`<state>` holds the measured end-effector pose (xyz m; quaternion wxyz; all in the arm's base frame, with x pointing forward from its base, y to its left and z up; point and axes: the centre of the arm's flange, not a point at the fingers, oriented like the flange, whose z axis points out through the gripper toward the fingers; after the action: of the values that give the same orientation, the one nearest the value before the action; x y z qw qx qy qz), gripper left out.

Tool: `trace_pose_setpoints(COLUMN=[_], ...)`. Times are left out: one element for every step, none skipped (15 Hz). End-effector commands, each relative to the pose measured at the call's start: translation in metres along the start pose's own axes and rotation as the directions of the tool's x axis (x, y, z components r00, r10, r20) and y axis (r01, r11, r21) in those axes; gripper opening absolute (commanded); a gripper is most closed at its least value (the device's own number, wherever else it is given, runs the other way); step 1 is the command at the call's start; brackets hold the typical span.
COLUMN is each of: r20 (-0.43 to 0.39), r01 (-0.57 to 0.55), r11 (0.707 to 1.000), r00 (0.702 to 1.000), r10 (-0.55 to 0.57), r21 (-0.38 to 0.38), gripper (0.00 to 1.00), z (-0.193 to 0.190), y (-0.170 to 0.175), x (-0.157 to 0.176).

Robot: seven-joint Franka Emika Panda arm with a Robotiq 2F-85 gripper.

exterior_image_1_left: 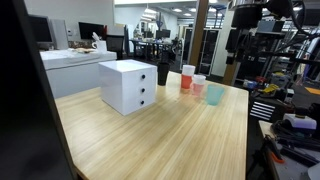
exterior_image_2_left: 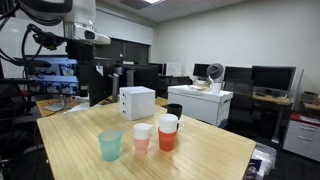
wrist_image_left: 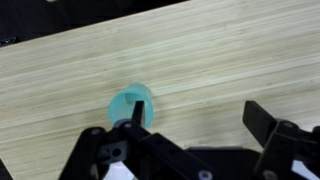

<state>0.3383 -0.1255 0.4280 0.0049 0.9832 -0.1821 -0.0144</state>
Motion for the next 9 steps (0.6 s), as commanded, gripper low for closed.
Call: trace_pose_setpoints(r20=[-0.013,-0.012,-0.017,-0.019,-0.025,-0.029,-0.035,-0.039,-0.045], r01=[-0.001,-0.008,-0.011,-0.015,-0.031,-0.041,-0.051,-0.054,-0.058], r11=[1.000,1.000,1.000,1.000,0.999,0.999,0.998,0.998,0.997], r00=[1.000,1.000,1.000,1.000,0.999,0.999,0.998,0.998,0.997], r10=[0.001,0.008,0.011,0.016,0.032,0.042,0.052,0.055,0.061], r21=[-0.005,0.000,0.014,0.024,0.026,0.034,0.038,0.045,0.049], gripper=[1.00,1.00,1.00,1.00,1.00,1.00,1.00,1.00,1.00], z=[0.005,0.006,0.007,0.008,0.010,0.012,0.015,0.018,0.021], y=[0.005,0.008,0.014,0.020,0.026,0.032,0.038,0.043,0.048], x=[0.002,0.004,0.007,0.009,0.011,0.013,0.015,0.017,0.020])
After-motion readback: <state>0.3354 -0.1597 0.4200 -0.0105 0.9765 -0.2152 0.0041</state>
